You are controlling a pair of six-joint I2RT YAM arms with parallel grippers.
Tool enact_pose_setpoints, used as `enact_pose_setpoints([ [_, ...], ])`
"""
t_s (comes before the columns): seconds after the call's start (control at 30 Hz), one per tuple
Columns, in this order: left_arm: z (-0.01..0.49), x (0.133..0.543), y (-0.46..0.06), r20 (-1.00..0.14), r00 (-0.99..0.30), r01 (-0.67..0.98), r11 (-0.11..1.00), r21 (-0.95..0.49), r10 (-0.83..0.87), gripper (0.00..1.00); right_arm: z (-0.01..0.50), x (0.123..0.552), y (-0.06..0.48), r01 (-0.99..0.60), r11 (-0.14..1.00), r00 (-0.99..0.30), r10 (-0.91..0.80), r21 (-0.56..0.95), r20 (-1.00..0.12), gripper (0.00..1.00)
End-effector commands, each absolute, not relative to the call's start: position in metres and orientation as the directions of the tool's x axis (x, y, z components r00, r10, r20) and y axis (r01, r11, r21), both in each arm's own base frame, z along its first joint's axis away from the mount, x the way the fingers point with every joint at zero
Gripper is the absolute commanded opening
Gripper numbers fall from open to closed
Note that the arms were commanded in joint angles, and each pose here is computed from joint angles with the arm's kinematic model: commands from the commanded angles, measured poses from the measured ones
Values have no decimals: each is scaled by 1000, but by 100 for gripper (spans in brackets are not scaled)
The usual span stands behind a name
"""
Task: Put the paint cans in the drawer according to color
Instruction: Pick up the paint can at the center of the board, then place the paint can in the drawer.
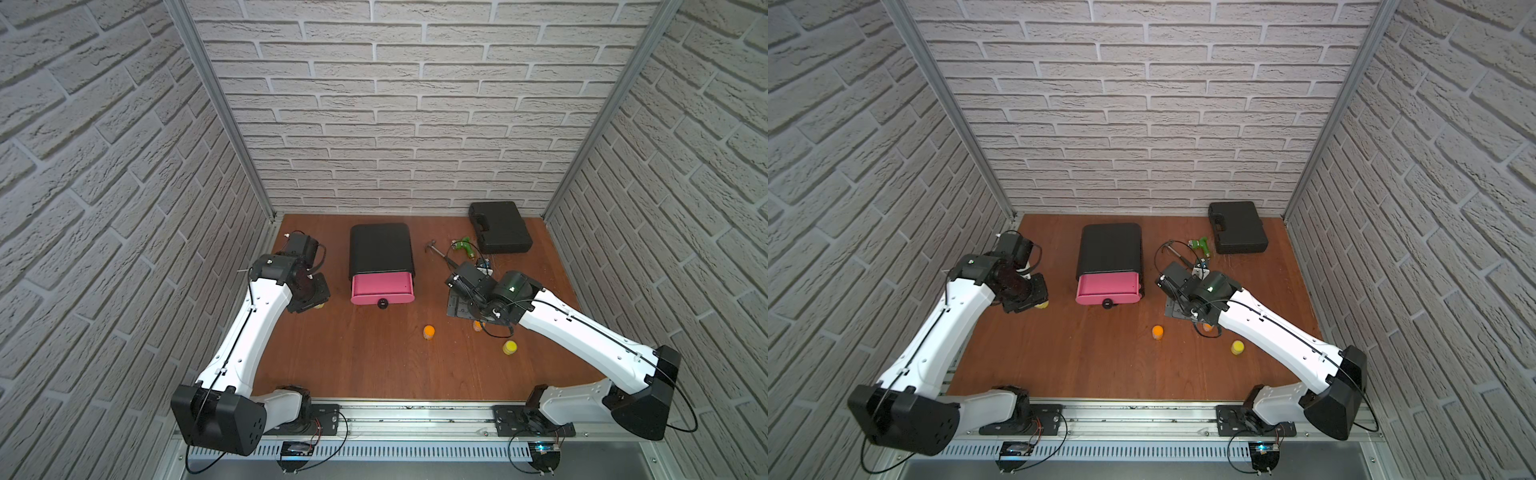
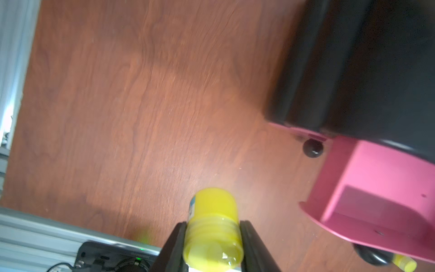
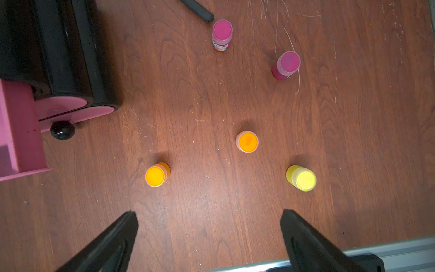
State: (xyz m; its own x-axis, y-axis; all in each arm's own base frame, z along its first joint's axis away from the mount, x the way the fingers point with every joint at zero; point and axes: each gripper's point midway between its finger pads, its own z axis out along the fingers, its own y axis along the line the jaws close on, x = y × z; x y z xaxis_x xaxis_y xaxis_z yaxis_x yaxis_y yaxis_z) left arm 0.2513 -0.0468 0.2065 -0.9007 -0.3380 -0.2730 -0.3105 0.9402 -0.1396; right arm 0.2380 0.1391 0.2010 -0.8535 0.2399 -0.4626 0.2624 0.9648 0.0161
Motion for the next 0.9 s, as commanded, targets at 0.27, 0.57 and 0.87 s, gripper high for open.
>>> enact_pose_setpoints([
  [0.27, 249, 280, -99, -307, -949, -54, 997, -59, -69, 24, 199, 241, 136, 266, 964, -859, 232, -10, -457, 100],
  [0.57, 247, 299, -154, -305, -951, 72, 995, -65, 49, 24, 195, 237, 130, 279, 960, -860, 239, -25, -451, 100],
  [0.87, 224, 313, -172, -276, -957, 106, 993, -49, 88, 26, 195, 234, 129, 284, 959, -860, 246, -19, -446, 100],
])
